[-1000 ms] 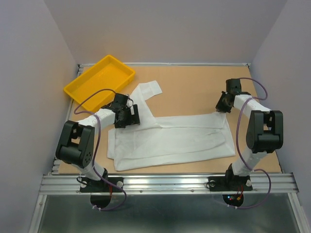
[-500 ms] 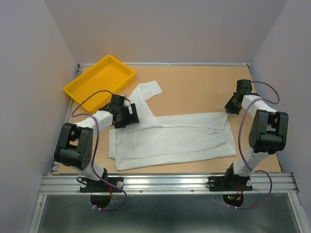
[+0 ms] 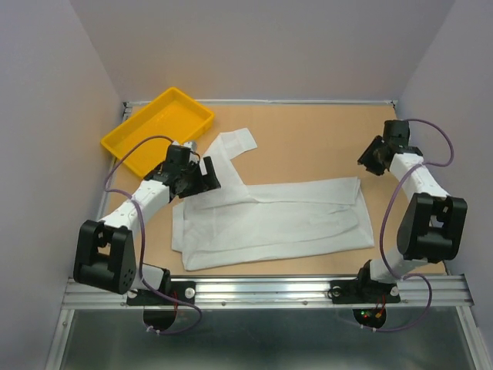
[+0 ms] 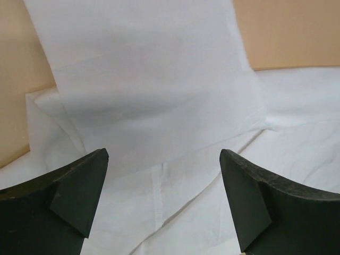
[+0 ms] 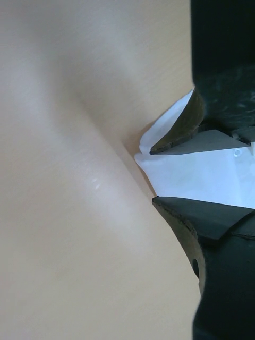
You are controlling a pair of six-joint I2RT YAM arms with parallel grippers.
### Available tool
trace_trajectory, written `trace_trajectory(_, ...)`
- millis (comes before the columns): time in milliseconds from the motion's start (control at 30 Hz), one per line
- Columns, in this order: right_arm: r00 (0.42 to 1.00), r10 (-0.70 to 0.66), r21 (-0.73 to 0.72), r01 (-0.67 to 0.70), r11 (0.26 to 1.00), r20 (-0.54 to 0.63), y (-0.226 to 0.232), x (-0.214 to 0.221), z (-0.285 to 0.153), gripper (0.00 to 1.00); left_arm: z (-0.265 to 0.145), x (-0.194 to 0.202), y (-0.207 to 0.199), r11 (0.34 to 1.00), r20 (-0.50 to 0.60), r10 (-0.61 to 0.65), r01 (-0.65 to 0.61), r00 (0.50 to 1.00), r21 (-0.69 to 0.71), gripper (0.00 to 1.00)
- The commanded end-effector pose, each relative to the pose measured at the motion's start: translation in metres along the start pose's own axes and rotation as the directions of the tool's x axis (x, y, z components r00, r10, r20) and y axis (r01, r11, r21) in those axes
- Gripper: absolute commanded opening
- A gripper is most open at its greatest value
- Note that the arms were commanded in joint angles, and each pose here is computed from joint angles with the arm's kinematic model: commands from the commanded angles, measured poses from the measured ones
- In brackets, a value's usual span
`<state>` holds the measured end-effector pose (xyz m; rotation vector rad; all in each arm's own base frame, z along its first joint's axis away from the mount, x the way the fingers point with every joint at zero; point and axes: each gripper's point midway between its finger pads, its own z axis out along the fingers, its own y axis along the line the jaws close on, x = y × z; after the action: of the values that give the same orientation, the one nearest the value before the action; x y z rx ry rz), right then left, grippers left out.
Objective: Fold and stack the long sleeve shirts
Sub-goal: Fold the shirt
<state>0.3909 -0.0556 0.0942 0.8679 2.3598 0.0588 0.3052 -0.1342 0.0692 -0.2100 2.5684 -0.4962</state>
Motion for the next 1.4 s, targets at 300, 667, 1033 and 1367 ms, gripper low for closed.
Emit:
trace_trajectory(300,0.98,-0.185,-0.467,0.132,0.874,-0.07,0.091,0.072,-0.06,0.55,-0.035,-0.108,0.005,0.989,0.345,0.041,0.011,0.938,-0.148,0.99)
trace_trajectory(667,0.957,-0.283,-0.583,0.192,0.789,-0.069,0.107,0.113,-0.081,0.6,0.034,-0.169,0.021,0.96,0.348,0.065,0.037,0.935,-0.279,0.95)
trace_trajectory(1033,0.951,-0.303,-0.606,0.206,0.768,-0.061,0.103,0.122,-0.09,0.61,0.101,-0.153,0.023,0.97,0.211,0.072,-0.019,0.975,-0.244,0.77)
trace_trajectory(1367,0.954,-0.297,-0.605,0.218,0.766,-0.032,0.107,0.112,-0.093,0.61,0.079,-0.139,-0.019,0.976,0.191,0.2,-0.178,0.961,-0.128,0.06)
